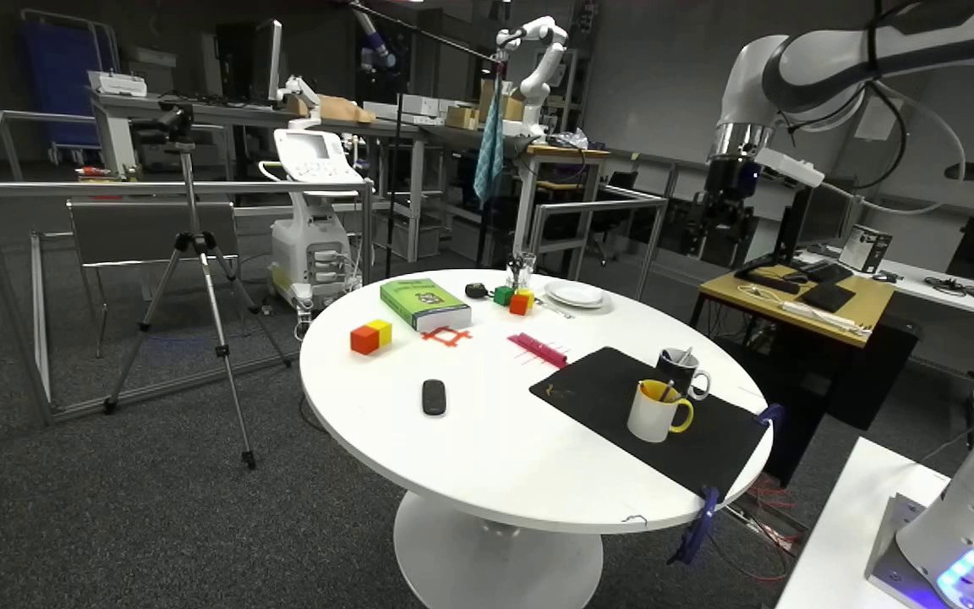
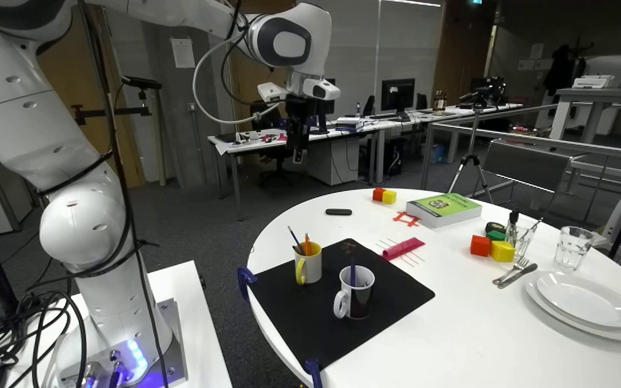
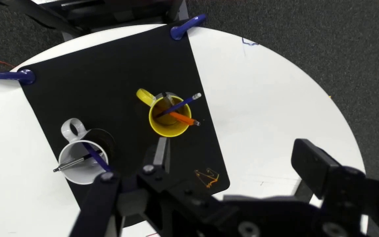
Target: Move the black pen to the white mug on the left.
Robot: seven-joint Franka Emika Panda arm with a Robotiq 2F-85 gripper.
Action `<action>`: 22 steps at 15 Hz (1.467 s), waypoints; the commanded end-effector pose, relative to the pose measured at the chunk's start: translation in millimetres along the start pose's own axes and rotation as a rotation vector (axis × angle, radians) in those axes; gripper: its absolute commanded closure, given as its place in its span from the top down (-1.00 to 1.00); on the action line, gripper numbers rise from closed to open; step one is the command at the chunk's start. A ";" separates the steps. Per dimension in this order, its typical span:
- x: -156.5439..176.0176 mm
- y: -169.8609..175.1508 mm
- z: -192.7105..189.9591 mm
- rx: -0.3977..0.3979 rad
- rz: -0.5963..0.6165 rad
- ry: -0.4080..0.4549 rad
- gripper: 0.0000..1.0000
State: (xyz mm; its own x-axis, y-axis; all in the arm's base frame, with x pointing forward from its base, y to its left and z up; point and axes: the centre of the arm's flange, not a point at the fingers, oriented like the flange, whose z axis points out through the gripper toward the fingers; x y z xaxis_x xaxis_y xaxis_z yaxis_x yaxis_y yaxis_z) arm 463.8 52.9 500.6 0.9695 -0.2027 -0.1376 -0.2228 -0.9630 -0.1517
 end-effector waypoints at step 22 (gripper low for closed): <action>52.3 121.3 52.2 -0.261 -0.424 0.011 1.00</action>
State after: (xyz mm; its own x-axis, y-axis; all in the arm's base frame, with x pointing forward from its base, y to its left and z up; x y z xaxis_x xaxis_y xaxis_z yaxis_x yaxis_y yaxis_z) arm 482.1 -65.2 423.9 0.9706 0.2156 -0.1068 0.2225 -0.9732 0.0581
